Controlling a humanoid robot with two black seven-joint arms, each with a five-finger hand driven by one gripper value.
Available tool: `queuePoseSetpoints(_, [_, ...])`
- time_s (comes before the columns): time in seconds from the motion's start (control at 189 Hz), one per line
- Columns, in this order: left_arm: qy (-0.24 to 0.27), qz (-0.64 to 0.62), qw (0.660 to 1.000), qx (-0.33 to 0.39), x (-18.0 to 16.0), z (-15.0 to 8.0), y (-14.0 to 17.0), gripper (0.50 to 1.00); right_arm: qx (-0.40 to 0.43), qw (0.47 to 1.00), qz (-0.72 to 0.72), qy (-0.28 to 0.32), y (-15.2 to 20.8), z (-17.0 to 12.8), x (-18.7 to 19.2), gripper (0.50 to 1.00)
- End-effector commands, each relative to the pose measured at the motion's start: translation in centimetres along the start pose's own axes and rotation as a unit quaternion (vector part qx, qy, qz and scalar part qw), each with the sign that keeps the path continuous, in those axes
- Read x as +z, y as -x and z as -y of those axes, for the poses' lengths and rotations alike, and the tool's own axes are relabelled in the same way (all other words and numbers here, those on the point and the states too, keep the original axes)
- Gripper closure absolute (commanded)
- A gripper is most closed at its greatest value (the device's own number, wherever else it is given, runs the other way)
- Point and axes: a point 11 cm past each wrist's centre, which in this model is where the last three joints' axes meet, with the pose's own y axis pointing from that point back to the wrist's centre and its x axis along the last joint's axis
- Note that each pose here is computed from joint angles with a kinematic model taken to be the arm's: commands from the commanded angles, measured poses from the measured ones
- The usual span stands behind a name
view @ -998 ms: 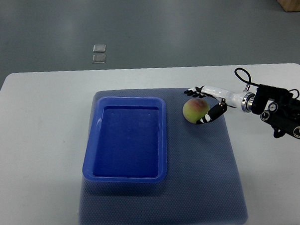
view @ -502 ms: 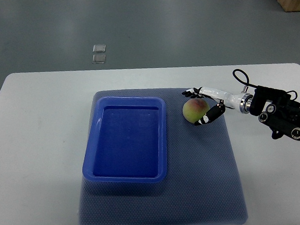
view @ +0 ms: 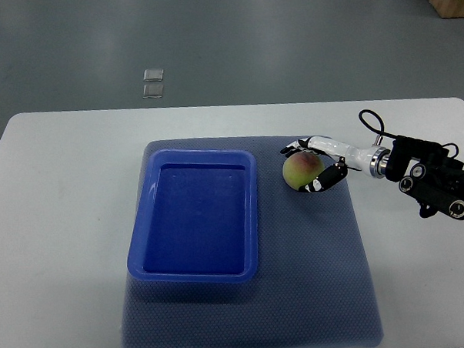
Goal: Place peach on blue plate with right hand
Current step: 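Close the right hand fingers around the peach, then lift the peach with the right hand and carry it over the tray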
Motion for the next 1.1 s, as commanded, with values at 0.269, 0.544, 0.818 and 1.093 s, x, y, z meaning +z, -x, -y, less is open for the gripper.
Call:
queuePoseSetpoints(0.269, [0.000,0.000,1.000,0.000,0.0,0.0,0.0,0.500,0.002,1.000,-0.001,-0.008,-0.2,0.0,-0.2,0.816])
queuePoseSetpoints(0.544, [0.000,0.000,1.000,0.000,0.0,0.0,0.0,0.500,0.003,1.000,-0.001,-0.018,-0.4,0.0,-0.7,0.906])
queuePoseSetpoints(0.818, [0.000,0.001,1.000,0.000,0.0,0.0,0.0,0.500,-0.001,0.997,-0.012,-0.081,-0.8,0.4,-3.8,1.000])
queuePoseSetpoints(1.093, [0.000,0.000,1.000,0.000,0.0,0.0,0.0,0.500,-0.024,0.988,-0.060,-0.138,1.5,2.5,-8.5,1.000])
